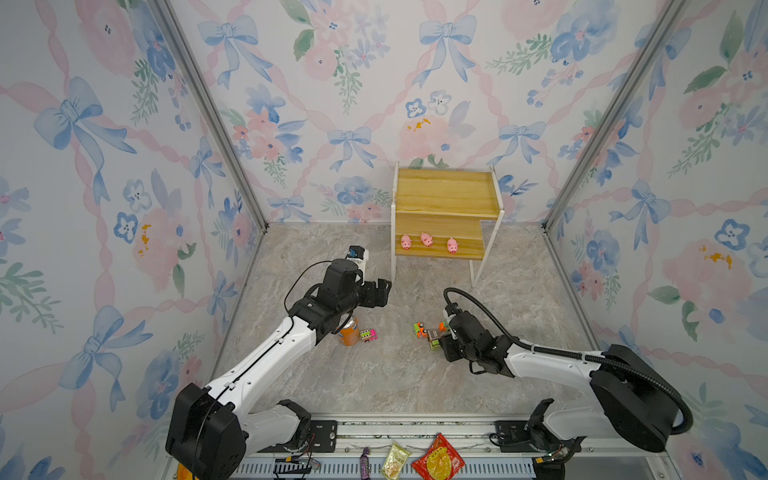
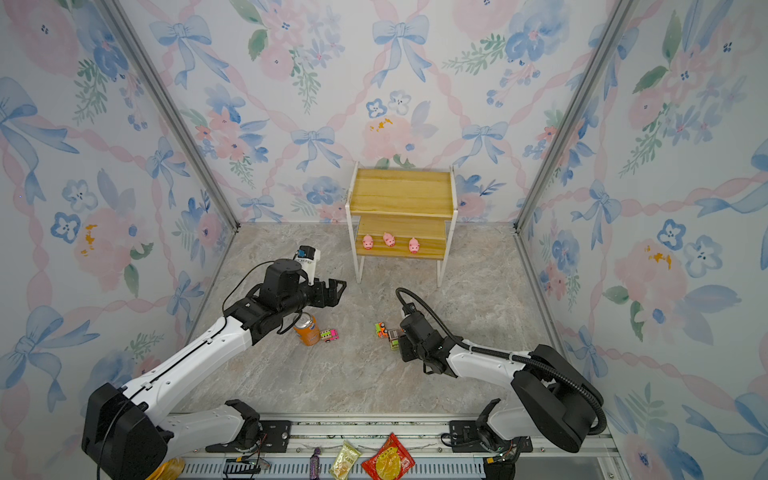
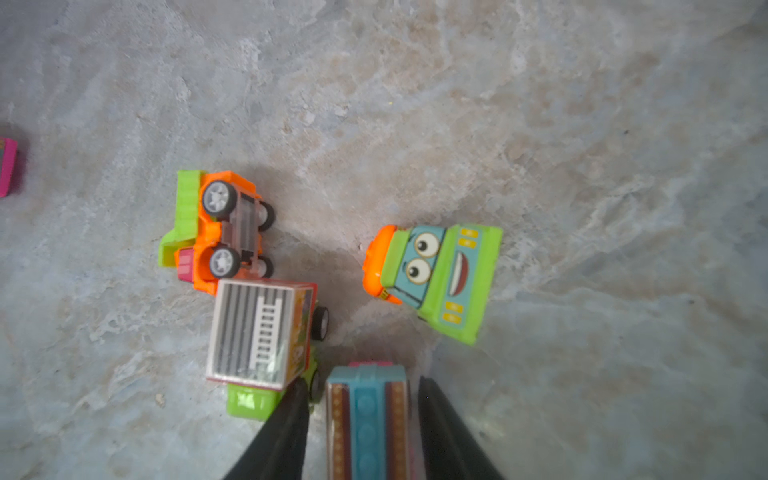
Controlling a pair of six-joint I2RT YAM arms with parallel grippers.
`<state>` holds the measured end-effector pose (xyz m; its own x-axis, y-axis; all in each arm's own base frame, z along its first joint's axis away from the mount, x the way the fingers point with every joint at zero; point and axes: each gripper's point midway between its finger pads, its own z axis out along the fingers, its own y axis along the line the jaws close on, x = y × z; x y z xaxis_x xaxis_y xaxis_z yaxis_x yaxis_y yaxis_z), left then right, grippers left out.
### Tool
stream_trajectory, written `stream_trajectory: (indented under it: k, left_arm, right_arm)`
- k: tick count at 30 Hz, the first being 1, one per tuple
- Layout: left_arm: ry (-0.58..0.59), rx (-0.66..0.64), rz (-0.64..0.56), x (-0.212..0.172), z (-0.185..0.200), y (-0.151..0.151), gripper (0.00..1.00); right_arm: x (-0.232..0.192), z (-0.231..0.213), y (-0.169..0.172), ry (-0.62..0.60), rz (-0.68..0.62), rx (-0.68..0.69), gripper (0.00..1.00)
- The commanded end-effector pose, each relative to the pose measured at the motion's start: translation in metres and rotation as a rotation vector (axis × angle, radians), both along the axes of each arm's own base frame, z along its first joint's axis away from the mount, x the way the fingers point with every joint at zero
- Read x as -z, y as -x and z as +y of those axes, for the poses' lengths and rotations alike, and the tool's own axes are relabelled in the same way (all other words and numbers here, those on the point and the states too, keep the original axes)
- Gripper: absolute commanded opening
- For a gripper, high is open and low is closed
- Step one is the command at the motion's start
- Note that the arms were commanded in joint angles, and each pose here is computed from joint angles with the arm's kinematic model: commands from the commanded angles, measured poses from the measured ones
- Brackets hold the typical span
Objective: Place and organize the plastic toys onto the shelf
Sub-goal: 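Lower the right gripper around the teal-and-pink toy truck, then close the right gripper on the teal-and-pink truck and lift it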
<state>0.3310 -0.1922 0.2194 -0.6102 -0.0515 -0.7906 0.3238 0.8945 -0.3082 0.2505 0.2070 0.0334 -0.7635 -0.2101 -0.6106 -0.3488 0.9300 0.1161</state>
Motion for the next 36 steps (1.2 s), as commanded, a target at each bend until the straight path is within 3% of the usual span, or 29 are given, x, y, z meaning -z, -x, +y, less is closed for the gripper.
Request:
stream_trajectory:
  k: [1, 16, 22, 36]
  left_arm:
    - [-0.017, 0.006, -0.014, 0.002, 0.0, -0.004, 0.94]
    - [-0.01, 0.004, -0.014, 0.0, 0.0, -0.003, 0.94]
    - [-0.011, 0.001, -0.017, -0.001, 0.001, -0.003, 0.94]
    - [-0.006, 0.003, -0.011, 0.0, 0.0, -0.004, 0.95]
  right_arm:
    - [0.007, -0.001, -0.003, -0.005, -0.013, 0.011, 0.44]
    - [0.008, -0.009, 0.01, -0.029, -0.137, 0.027, 0.41]
    - [0.007, -0.008, 0.011, -0.033, -0.143, 0.014, 0.34]
    - [-0.074, -0.008, 0.006, -0.034, -0.199, -0.001, 0.32]
